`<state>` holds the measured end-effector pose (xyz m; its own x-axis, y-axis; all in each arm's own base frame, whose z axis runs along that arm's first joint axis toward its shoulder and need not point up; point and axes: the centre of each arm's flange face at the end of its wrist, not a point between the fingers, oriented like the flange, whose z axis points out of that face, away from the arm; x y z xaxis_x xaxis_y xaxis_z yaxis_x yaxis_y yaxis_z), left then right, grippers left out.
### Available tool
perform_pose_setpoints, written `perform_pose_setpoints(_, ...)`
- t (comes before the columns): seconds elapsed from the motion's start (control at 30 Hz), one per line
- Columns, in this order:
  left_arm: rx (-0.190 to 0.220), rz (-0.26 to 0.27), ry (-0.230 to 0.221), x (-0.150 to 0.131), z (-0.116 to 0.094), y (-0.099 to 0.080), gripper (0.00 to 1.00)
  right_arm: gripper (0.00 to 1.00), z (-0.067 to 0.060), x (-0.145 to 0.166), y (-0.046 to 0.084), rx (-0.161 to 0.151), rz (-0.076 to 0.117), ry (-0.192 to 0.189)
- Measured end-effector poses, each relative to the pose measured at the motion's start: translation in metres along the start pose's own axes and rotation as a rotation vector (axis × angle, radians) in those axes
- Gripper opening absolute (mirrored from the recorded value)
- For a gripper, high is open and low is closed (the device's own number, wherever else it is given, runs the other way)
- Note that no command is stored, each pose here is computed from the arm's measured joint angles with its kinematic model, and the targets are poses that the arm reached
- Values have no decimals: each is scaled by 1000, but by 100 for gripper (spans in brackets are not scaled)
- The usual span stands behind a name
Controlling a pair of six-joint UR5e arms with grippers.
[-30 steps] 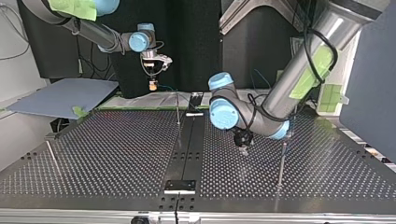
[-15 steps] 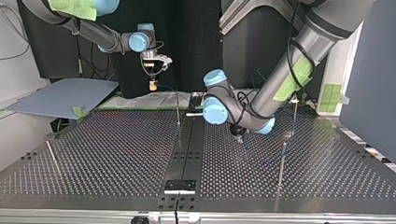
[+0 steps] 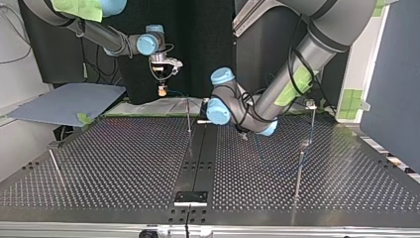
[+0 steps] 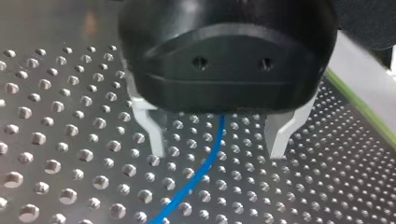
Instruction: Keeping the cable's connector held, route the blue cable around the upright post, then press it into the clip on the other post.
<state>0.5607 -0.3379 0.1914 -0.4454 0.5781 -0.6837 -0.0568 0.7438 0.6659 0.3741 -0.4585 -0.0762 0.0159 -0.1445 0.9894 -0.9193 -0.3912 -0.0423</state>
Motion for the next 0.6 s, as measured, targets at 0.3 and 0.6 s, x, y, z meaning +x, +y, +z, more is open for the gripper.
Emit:
perform_pose_setpoints(0.3,81,-45,-18,-2,-8,-11,100,0,0,0,0,0,0,0)
perform_pose_setpoints(0.6,164,-95,-36,-5,-18,-23,100,0,0,0,0,3,-1,0)
